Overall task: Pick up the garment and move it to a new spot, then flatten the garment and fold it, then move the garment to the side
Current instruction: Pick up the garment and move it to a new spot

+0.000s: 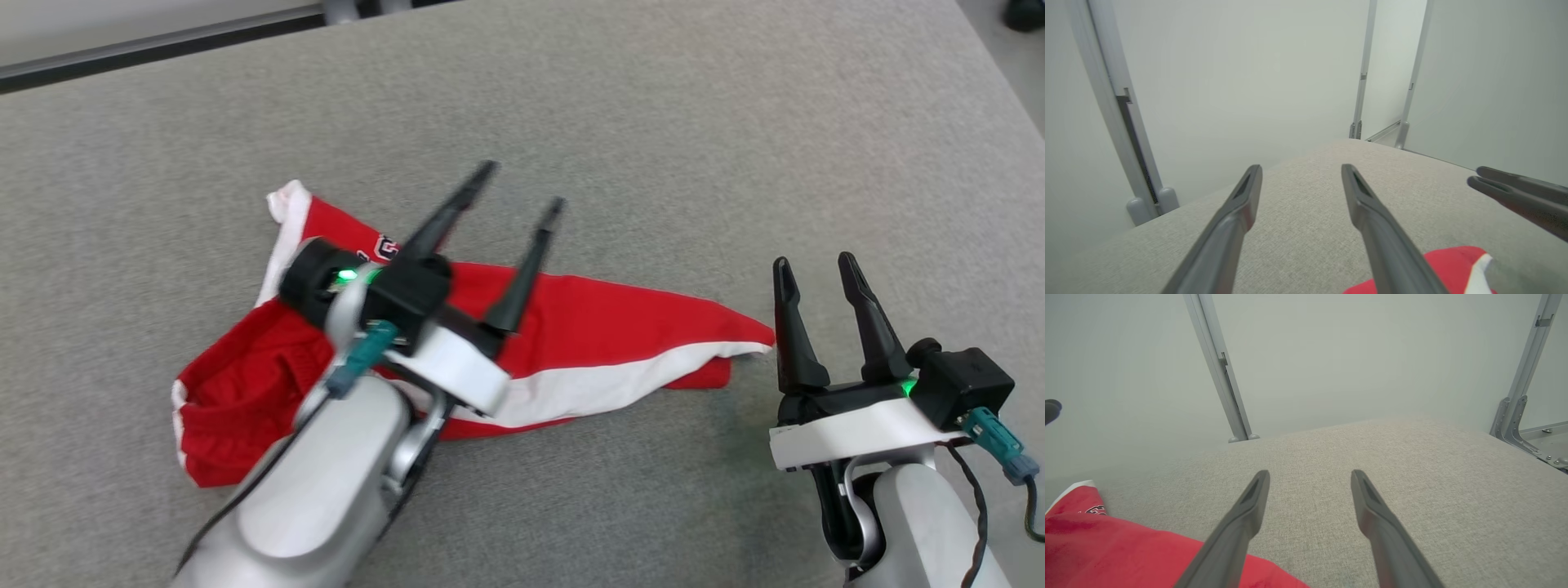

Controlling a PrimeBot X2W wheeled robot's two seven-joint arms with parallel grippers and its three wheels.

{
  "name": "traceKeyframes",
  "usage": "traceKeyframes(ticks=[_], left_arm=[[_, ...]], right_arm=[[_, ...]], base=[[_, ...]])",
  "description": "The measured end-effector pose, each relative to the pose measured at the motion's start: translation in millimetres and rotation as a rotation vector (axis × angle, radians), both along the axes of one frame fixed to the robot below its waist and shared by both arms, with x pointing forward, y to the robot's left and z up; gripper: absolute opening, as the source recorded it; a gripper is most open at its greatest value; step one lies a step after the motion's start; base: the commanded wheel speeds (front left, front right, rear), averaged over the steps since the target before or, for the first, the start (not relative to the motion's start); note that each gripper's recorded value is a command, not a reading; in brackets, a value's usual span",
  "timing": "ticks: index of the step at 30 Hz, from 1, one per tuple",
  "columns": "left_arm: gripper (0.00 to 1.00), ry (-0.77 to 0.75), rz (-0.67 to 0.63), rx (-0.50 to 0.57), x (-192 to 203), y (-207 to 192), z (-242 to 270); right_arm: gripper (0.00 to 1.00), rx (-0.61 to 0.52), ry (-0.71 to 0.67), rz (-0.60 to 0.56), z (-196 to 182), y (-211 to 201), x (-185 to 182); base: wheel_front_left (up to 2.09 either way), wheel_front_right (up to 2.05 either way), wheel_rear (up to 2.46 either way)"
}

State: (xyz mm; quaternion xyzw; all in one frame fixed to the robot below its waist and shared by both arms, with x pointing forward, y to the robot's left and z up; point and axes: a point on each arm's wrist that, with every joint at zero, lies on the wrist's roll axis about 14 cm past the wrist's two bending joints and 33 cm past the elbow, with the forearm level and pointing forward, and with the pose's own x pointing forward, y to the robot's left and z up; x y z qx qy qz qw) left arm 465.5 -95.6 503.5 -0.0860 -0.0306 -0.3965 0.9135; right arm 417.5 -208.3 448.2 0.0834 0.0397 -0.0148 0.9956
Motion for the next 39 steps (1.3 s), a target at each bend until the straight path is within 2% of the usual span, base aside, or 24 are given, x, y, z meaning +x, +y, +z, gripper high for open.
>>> traceKeyframes(ticks=[5,10,14,19,26,39], left_arm=[[1.0,0.021,0.294,-0.005,27,85,-1],[1.0,0.031,0.52,0.009,30,163,-1],[1.0,0.015,0.67,0.012,22,218,7],[1.0,0.01,0.763,0.004,-1,263,12],[1.0,0.025,0.772,-0.008,-31,285,10],[1.0,0.049,0.751,0.027,-89,275,4]], right_arm=[[1.0,-0.007,-0.015,0.048,6,16,7],[1.0,-0.014,-0.028,0.097,14,32,14],[1.0,-0.017,-0.032,0.123,19,41,15],[1.0,-0.02,-0.033,0.154,23,52,14],[1.0,-0.032,-0.038,0.187,31,63,10],[1.0,-0.032,-0.029,0.209,41,69,-28]], base=[[0.0,0.0,0.0],[0.0,0.0,0.0],[0.0,0.0,0.0],[0.0,0.0,0.0],[0.0,0.0,0.0],[0.0,0.0,0.0]])
